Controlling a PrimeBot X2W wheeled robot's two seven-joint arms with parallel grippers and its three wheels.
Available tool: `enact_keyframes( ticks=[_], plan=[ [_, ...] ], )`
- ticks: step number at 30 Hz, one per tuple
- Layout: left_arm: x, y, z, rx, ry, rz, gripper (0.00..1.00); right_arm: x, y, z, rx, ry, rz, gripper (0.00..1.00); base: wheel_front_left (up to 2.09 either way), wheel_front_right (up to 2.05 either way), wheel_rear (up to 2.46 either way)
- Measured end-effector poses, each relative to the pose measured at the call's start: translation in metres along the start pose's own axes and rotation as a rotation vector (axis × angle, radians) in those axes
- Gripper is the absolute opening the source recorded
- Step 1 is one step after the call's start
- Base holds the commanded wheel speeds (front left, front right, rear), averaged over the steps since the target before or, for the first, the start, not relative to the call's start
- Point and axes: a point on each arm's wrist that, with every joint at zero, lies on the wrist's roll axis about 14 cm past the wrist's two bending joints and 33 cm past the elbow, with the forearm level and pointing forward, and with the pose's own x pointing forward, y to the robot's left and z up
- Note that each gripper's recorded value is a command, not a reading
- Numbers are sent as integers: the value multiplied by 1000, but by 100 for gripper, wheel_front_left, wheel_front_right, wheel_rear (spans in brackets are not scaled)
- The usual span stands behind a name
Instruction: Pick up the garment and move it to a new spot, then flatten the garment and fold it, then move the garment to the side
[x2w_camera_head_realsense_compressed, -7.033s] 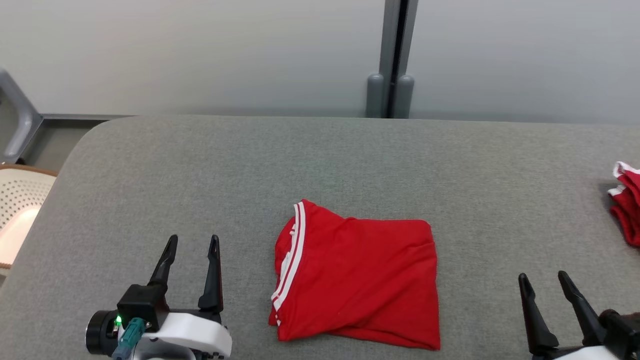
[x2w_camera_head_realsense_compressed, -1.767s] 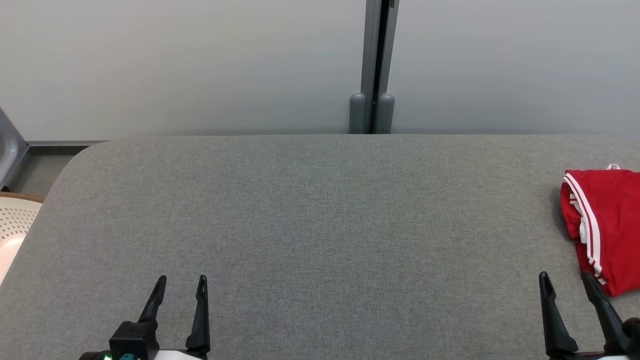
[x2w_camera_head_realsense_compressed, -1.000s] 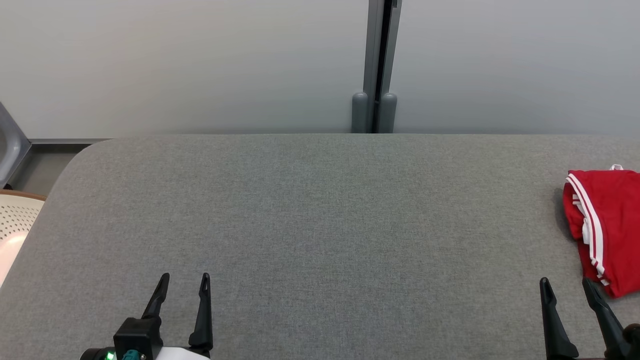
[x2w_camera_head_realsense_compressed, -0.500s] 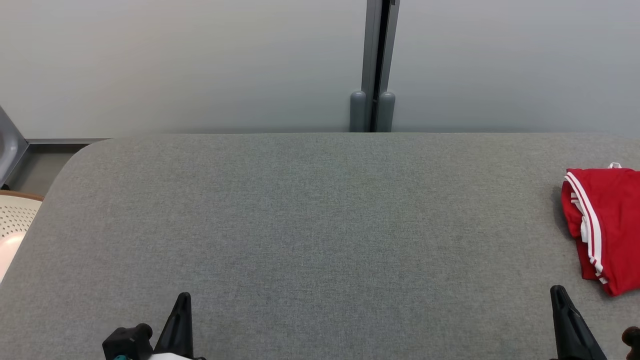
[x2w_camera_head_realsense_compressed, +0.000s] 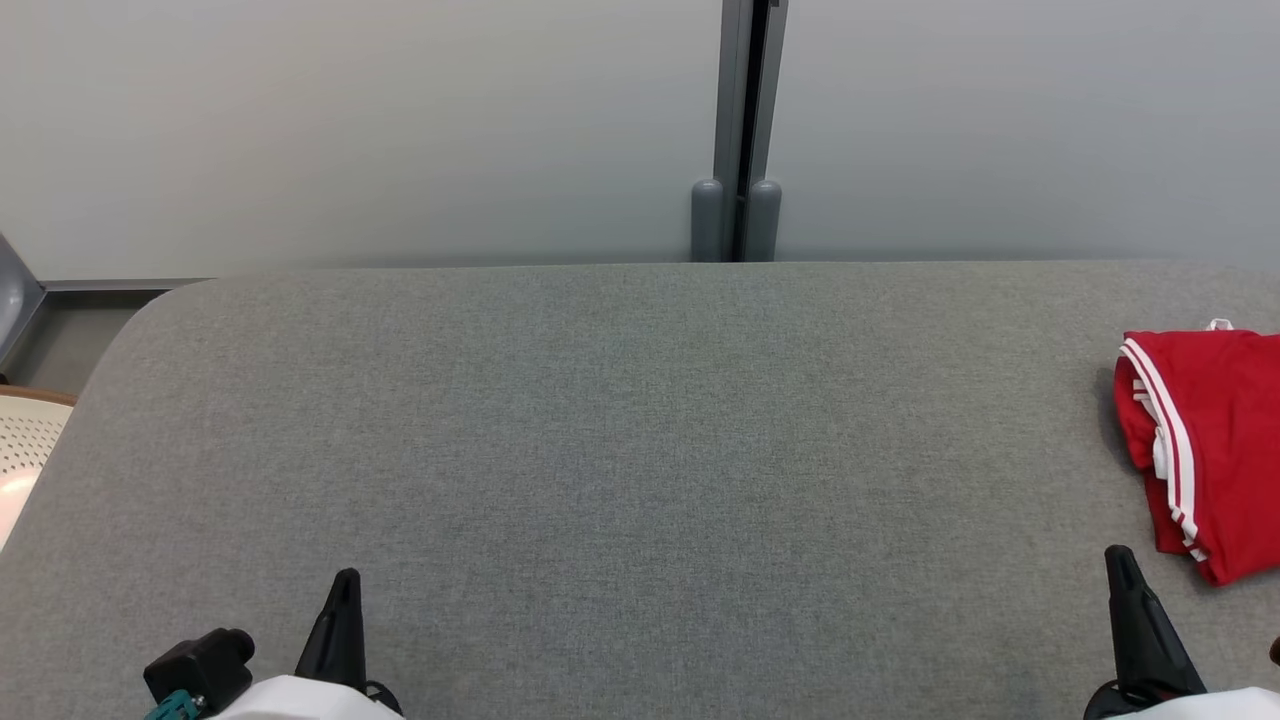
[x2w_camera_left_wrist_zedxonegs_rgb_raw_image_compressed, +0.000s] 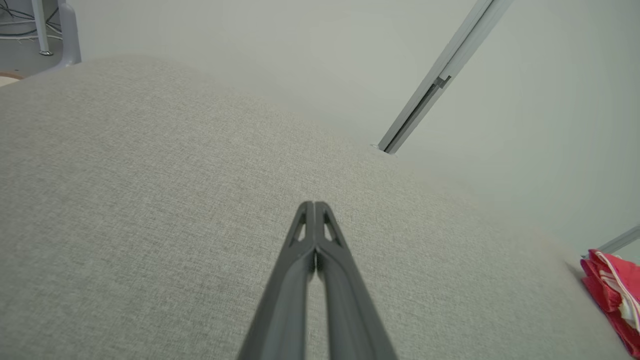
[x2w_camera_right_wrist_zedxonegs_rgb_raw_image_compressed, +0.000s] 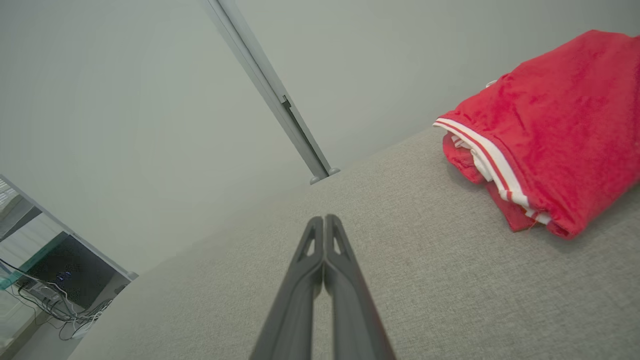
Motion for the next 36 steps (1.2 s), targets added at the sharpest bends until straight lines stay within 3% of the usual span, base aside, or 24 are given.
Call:
enact_keyframes(
  ticks=[36],
  plan=[
    [23, -8, 19, -489, 16, -43, 0, 19, -9, 12, 478, -50, -15, 0, 0, 0, 0]
  ],
)
